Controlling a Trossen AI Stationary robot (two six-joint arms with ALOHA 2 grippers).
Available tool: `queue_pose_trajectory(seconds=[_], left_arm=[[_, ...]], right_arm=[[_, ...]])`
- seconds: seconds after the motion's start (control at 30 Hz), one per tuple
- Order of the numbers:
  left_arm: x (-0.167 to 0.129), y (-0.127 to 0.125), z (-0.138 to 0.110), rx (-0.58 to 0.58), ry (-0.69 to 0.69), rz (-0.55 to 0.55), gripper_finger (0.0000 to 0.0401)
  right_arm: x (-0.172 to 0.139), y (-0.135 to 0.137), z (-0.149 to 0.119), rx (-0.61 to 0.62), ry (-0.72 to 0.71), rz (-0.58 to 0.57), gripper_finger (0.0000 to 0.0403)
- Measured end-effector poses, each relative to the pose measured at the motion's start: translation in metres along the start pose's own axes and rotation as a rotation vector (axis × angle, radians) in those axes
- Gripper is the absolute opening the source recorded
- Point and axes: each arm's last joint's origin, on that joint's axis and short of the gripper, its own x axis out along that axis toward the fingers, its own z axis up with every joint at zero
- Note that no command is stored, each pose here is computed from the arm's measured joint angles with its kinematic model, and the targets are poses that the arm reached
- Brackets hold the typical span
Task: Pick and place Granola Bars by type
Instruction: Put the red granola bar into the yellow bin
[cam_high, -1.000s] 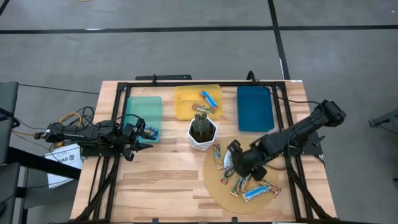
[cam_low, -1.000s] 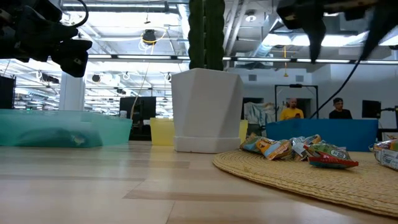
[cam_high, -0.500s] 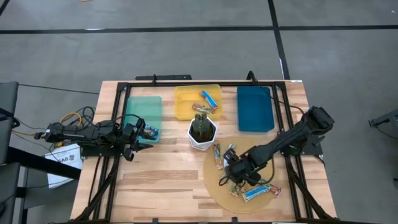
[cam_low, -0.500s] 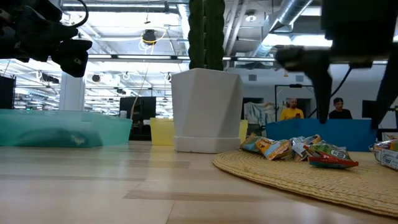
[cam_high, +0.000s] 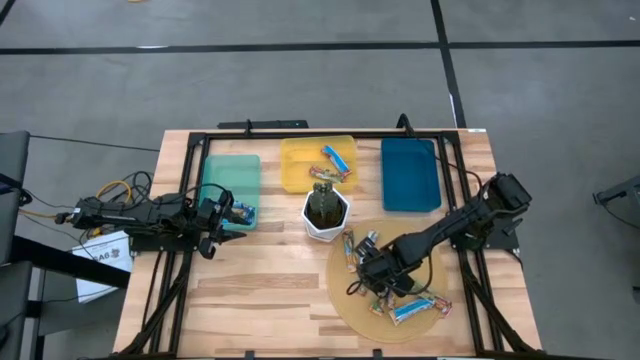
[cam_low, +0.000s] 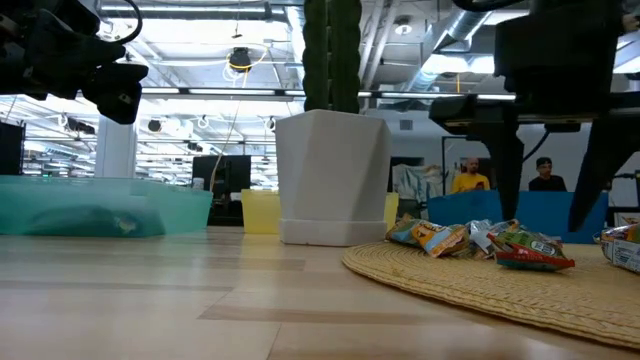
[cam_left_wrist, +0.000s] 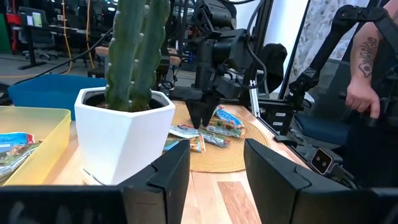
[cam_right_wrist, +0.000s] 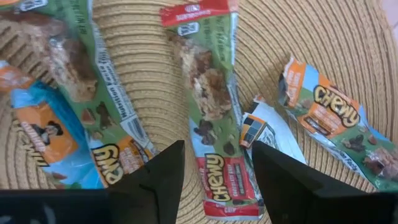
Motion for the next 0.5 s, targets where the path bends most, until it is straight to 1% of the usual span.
queue_pose_trajectory(seconds=[0.07,0.3,0.5], left_arm=[[0.0,0.0,0.0,0.0,0.0,0.0,0.0144],[0.0,0.0,0.0,0.0,0.0,0.0,0.0144],[0.0,0.0,0.0,0.0,0.0,0.0,0.0144]], right_arm=[[0.0,0.002,0.001,-0.015,-0.002,0.002,0.0173],[-0.001,0.016,0.01,-0.131,-0.046,0.01,0.0166],[-0.002,0.016,0.016,-0.162,-0.1,-0.015,0.0168]])
